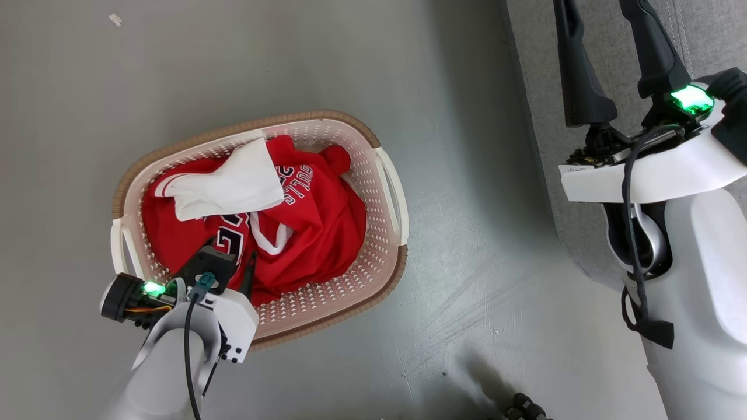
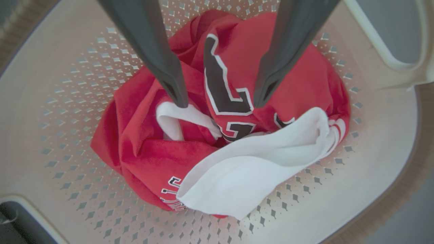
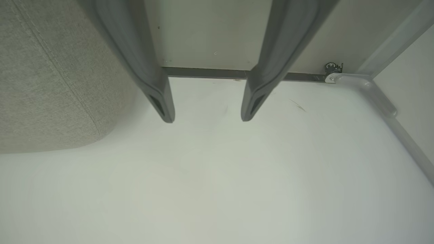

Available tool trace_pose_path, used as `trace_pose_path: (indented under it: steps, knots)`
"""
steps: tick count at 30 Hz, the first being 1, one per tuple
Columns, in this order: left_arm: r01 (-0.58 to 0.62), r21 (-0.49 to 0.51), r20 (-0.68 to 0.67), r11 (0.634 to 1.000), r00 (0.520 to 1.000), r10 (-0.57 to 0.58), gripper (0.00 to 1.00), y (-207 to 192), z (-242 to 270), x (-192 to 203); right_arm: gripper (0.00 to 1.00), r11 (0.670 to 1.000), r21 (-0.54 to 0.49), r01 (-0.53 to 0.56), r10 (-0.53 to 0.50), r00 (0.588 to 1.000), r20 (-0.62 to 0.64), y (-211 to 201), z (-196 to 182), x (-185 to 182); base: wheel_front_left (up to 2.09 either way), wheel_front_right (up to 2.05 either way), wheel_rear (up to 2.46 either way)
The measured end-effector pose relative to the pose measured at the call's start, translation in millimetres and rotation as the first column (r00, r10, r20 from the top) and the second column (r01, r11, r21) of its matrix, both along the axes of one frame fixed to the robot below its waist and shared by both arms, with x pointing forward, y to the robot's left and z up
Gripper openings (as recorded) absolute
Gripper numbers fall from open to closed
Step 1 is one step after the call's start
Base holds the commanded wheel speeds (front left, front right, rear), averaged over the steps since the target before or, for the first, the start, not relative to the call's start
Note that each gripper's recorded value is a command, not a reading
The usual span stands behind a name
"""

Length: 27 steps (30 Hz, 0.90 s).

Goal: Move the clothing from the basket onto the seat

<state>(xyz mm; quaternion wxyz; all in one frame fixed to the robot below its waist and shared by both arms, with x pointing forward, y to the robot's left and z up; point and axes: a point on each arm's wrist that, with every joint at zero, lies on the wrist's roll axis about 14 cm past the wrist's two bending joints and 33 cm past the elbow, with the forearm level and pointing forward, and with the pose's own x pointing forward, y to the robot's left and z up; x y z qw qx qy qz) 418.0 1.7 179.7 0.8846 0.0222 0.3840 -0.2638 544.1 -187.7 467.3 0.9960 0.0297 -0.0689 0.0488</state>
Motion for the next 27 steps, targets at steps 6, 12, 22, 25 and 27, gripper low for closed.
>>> trace_pose_path:
  steps: [6, 12, 22, 25, 27]
  knots:
    - [0.042, 0.020, -0.053, 0.999, 0.998, -0.041, 1.00, -3, -13, -11, 1.00, 1.000, 0.000, -0.001, 0.001, 1.000, -0.001, -1, -3, 4, 0.00, 0.00, 0.00]
    - [0.086, 0.052, -0.092, 0.995, 0.992, -0.081, 1.00, 1, -25, -21, 1.00, 1.000, 0.011, 0.002, -0.002, 1.000, -0.011, -2, -8, 5, 0.00, 0.00, 0.00]
    - [0.180, 0.107, -0.049, 0.978, 0.983, -0.176, 0.72, -2, -31, -11, 1.00, 1.000, 0.003, 0.005, -0.005, 1.000, -0.018, -5, -12, 8, 0.00, 0.00, 0.00]
    - [0.199, 0.116, -0.058, 0.973, 0.979, -0.194, 0.21, -3, -34, -13, 1.00, 1.000, 0.004, 0.007, -0.007, 1.000, -0.022, -6, -14, 8, 0.00, 0.00, 0.00]
    - [0.208, 0.116, -0.066, 0.971, 0.977, -0.201, 0.00, -5, -35, -16, 1.00, 1.000, 0.003, 0.009, -0.009, 1.000, -0.027, -6, -16, 7, 0.00, 0.00, 0.00]
